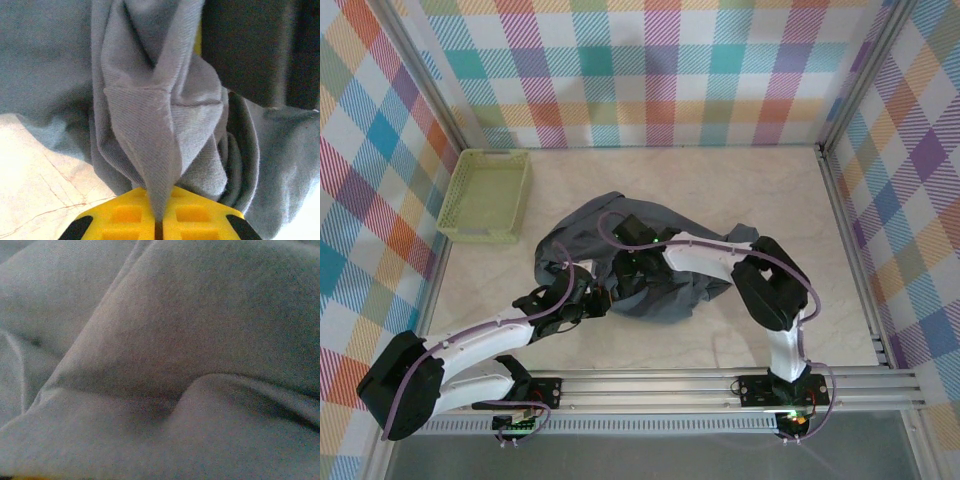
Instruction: Fold the inside-out t-shirt
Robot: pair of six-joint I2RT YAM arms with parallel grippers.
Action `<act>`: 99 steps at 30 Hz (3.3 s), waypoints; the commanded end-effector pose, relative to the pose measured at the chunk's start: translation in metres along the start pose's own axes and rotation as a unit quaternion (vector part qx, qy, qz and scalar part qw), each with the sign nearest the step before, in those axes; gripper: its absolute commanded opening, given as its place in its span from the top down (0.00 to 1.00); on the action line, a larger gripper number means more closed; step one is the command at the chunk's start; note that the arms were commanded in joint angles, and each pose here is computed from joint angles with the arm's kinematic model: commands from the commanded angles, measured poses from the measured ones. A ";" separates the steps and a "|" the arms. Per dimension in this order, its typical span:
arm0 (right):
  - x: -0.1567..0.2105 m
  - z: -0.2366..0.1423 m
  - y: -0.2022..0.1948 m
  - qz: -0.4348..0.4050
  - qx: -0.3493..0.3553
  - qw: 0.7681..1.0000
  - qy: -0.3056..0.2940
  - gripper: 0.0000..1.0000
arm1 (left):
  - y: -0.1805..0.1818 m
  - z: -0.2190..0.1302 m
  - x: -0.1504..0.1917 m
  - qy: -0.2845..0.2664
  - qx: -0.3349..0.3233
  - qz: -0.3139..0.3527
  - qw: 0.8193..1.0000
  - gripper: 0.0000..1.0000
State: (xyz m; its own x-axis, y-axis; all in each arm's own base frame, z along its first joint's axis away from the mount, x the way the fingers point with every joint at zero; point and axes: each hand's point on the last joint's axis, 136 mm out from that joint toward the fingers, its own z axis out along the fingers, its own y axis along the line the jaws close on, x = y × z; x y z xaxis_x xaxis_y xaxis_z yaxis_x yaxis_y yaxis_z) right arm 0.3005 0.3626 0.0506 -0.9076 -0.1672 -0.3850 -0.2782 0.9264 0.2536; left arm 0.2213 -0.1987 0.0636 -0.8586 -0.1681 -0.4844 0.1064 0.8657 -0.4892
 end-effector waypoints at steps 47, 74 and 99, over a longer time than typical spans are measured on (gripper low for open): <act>0.035 -0.154 0.023 -0.114 -0.201 0.968 -0.101 1.00 | -0.043 0.009 -0.065 -0.054 -0.122 0.154 0.979 0.38; 0.062 -0.135 -0.060 -0.027 -0.017 0.995 -0.094 0.53 | -0.065 0.060 -0.042 0.028 -0.049 0.106 0.993 0.88; 0.072 -0.062 -0.062 0.024 0.072 0.996 -0.037 0.86 | -0.059 0.062 -0.040 0.034 -0.005 0.047 0.998 0.87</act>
State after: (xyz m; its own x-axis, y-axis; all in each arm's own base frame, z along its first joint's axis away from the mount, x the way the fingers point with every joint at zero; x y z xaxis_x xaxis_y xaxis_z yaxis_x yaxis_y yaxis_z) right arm 0.2324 0.2803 0.0632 -0.8925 -0.1065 -0.4384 -0.2018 0.9633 0.1770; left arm 0.2778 -0.2748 0.0625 -0.8747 -0.0116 -0.4845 0.2044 0.8977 -0.3904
